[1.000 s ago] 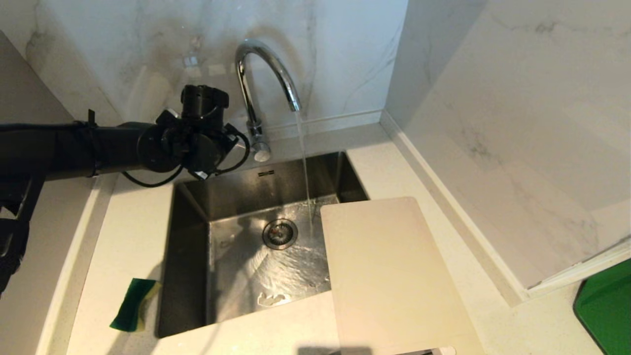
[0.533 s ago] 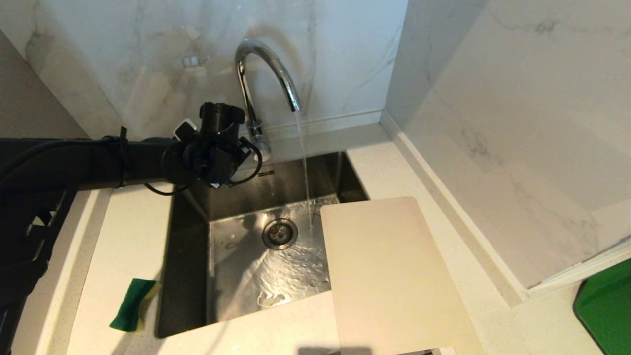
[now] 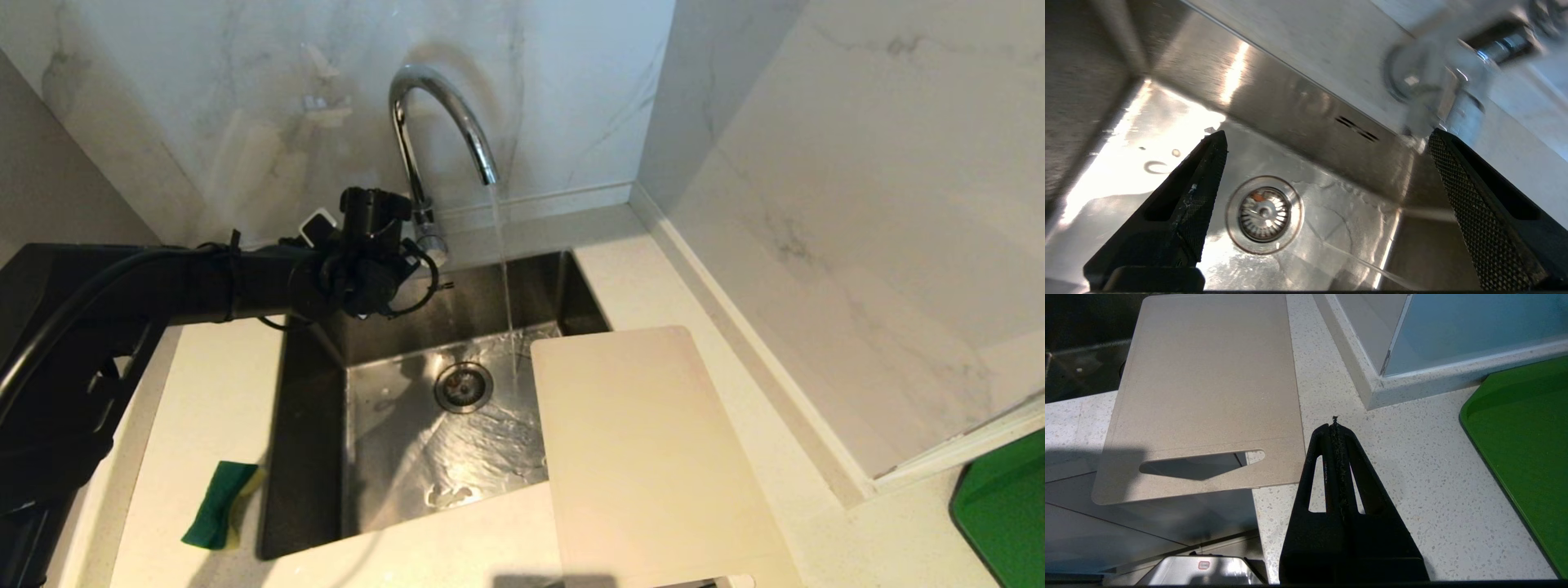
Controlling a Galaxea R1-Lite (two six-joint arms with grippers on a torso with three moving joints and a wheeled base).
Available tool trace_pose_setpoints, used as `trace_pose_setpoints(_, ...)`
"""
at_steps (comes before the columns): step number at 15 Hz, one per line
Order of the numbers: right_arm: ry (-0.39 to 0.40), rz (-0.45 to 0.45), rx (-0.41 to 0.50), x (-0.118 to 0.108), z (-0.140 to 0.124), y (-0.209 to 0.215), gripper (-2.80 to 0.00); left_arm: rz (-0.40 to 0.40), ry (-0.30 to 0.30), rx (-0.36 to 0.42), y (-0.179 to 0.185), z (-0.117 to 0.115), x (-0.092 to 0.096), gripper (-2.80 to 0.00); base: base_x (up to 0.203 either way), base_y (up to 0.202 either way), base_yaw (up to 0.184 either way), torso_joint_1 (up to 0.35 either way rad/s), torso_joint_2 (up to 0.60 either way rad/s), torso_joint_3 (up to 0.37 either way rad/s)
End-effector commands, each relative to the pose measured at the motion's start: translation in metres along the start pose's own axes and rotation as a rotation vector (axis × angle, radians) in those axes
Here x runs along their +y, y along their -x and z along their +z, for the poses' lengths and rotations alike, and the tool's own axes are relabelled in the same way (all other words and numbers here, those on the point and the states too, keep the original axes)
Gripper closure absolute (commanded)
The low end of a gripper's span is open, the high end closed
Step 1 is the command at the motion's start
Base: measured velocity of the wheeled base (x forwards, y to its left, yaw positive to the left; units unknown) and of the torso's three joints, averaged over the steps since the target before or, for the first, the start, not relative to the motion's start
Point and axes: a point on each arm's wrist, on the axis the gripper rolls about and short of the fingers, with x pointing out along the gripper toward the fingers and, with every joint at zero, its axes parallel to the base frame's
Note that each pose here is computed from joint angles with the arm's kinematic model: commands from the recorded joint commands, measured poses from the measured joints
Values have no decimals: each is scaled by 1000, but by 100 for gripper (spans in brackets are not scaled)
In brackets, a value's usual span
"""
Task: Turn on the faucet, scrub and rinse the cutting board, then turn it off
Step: Turn on the tap
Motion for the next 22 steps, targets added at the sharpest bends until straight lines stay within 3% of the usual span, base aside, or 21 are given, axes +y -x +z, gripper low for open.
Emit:
trace_pose_setpoints(1, 0, 0, -1, 0, 0, 0, 0, 20, -8, 5, -7, -7, 5, -280, 0, 0, 0, 0, 0, 0)
trace_pose_setpoints(10, 0, 0, -1, 0, 0, 0, 0, 1, 24, -7, 7, 9, -2, -280, 0, 0, 0, 0, 0, 0)
trace_pose_setpoints(14, 0, 0, -1, 0, 0, 0, 0, 111, 67, 45, 28, 23, 6, -280, 0, 0, 0, 0, 0, 0)
trace_pose_setpoints(16, 0, 0, -1, 0, 0, 0, 0, 145, 77, -16, 32, 24, 5, -280, 0, 0, 0, 0, 0, 0)
trace_pose_setpoints(18, 0, 0, -1, 0, 0, 0, 0, 195, 80, -138, 34, 20, 2, -280, 0, 0, 0, 0, 0, 0)
trace_pose_setpoints(22, 0, 0, -1, 0, 0, 0, 0, 144, 168, -195, 33, 18, -7, -280, 0, 0, 0, 0, 0, 0)
